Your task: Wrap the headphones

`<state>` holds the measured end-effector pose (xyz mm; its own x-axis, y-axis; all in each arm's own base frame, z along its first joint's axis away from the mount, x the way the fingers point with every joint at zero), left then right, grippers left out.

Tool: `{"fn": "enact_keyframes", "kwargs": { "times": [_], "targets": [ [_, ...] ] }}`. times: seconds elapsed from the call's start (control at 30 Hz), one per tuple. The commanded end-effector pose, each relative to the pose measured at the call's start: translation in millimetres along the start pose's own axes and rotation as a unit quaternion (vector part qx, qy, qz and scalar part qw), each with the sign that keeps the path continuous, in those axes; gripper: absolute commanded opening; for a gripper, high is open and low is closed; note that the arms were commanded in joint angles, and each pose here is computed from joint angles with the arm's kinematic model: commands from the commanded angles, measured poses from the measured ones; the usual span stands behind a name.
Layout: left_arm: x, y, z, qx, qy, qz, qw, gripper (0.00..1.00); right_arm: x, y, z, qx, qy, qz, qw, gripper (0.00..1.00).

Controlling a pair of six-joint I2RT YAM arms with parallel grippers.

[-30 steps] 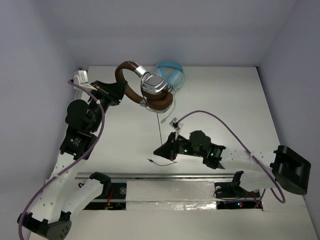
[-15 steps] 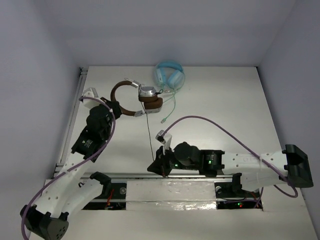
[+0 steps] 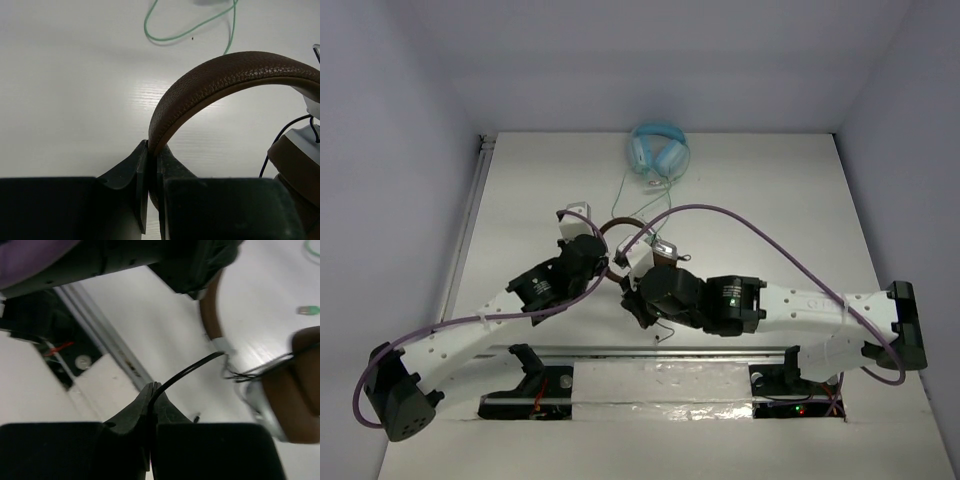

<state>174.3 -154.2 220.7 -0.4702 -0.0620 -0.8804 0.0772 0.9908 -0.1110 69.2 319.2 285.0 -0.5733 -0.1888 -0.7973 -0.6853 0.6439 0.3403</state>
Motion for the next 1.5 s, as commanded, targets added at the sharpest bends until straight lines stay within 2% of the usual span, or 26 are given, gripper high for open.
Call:
{"fn": "enact_keyframes", "kwargs": {
  "times": [0.0, 0.27, 0.57, 0.77, 0.93, 1.13, 1.23, 1.27, 1.47],
  "targets": [
    [4, -1, -3, 0.008, -0.002, -0.022, 1.0, 0.0, -12, -28, -11, 0.11, -0.005, -0.076, 0.991, 0.0],
    [21, 6, -10, 0.029, 0.027, -0.005, 0.999, 0.0, -22, -63, -25, 0.191, 0.002, -0.117, 0.975, 0.0],
    [27, -4, -14, 0.097, 0.064, 0.023, 0.993, 0.0, -33, -102, -17, 0.313, -0.063, -0.104, 0.942, 0.0],
    [15, -9, -26, 0.148, 0.046, 0.012, 0.988, 0.0, -37, -120, -18, 0.374, -0.096, -0.096, 0.918, 0.0],
    [14, -19, -29, 0.207, 0.043, 0.006, 0.977, 0.0, -36, -137, -14, 0.394, -0.111, -0.049, 0.911, 0.07],
    [-18, -12, -41, 0.246, -0.002, -0.033, 0.969, 0.0, -30, -140, -12, 0.322, -0.123, 0.012, 0.939, 0.16],
    [-27, -12, -46, 0.283, -0.011, -0.039, 0.958, 0.0, -38, -140, -25, 0.25, -0.159, 0.051, 0.954, 0.2],
    [-30, -10, -44, 0.283, -0.013, -0.043, 0.958, 0.0, -46, -132, -33, 0.201, -0.184, 0.064, 0.96, 0.2],
    [-42, -14, -50, 0.335, -0.031, -0.058, 0.94, 0.0, -42, -123, -36, 0.064, -0.231, 0.086, 0.967, 0.27]
  ]
}}
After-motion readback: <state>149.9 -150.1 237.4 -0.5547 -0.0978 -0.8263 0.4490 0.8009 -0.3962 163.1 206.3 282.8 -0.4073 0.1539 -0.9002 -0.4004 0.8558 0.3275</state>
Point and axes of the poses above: each gripper's point midway between its finger pads, its own z axis out along the fingers, its own y axis along the line the jaws close on, x = y × z, the point moved 9 cm from there along -z, back along the fingers, and after that the axes turned 10 degrees about z, right-handed, at the moved point
